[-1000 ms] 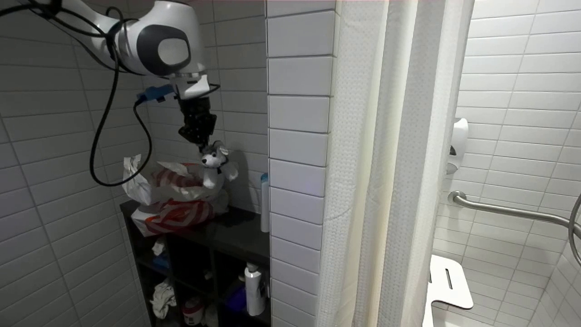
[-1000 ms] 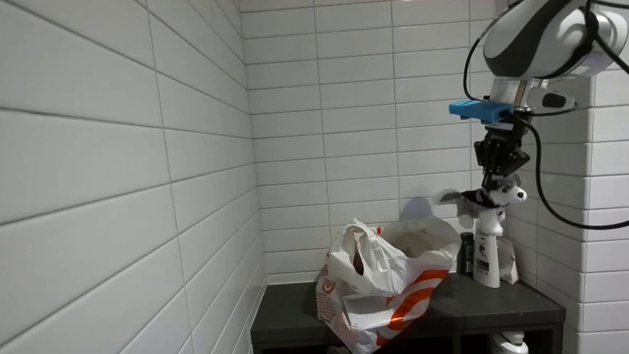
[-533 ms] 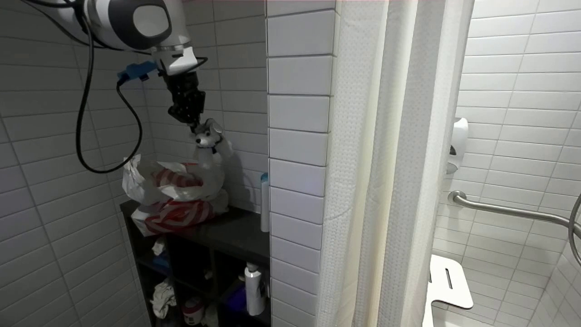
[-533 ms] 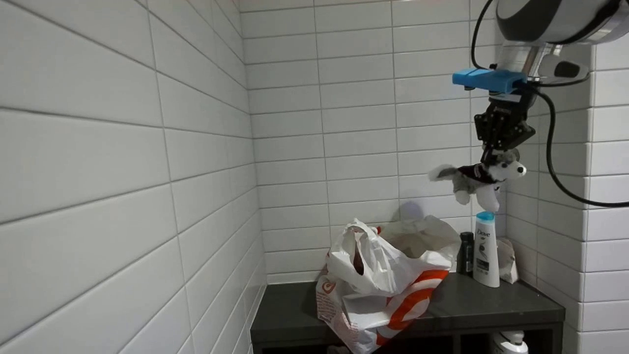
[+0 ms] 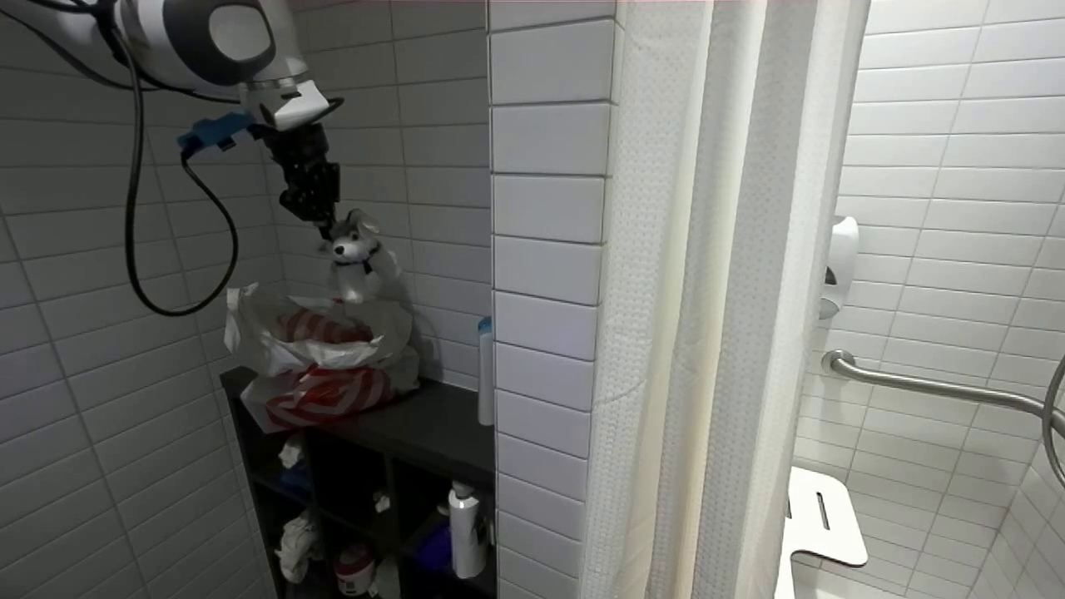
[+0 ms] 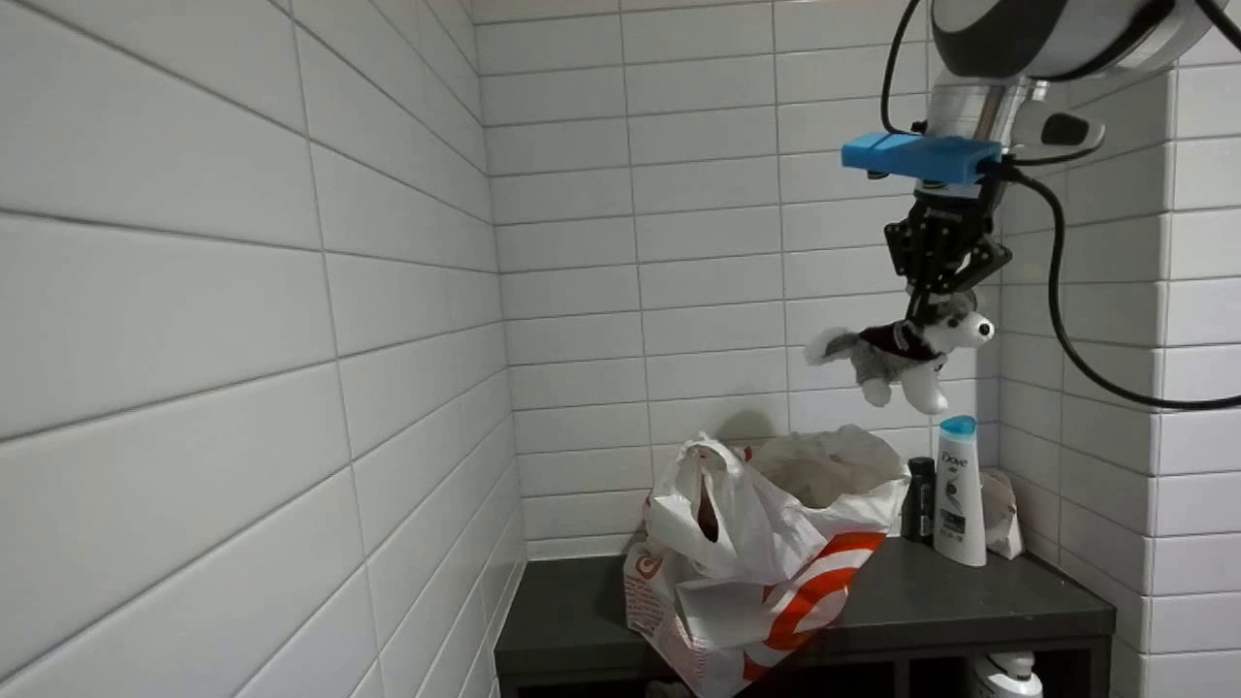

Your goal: Put the dog plush toy in the plastic bag.

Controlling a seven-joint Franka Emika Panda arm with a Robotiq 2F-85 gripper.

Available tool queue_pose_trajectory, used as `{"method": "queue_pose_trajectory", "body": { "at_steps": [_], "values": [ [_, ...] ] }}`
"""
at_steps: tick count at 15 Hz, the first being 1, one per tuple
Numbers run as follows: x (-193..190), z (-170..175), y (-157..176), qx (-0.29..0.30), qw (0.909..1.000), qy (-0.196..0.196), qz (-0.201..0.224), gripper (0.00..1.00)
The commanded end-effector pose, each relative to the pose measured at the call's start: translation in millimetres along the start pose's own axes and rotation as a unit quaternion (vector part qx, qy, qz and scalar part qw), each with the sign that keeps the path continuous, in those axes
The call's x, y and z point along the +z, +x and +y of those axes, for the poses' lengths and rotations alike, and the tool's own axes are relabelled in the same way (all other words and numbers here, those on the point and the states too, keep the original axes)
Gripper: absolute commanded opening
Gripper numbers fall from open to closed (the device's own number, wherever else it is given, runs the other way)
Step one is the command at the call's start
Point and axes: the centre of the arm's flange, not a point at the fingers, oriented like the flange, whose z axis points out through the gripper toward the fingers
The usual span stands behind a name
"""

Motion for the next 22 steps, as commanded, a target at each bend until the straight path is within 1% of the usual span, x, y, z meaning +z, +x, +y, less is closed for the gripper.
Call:
{"method": "queue_pose_trajectory", "body": {
  "at_steps": [1,7,12,16,22],
  "values": [
    [-6,-11,-15,-0.036,0.9992,-0.008,0.015,0.02],
    [12,-22,-23,-0.072,0.9962,-0.042,0.025,0.02],
    [32,-37,-37,-0.111,0.9899,-0.078,0.042,0.02],
    [56,-43,-59,-0.149,0.9811,-0.111,0.054,0.02],
    [84,-43,-82,-0.197,0.9658,-0.151,0.076,0.02]
  ]
}}
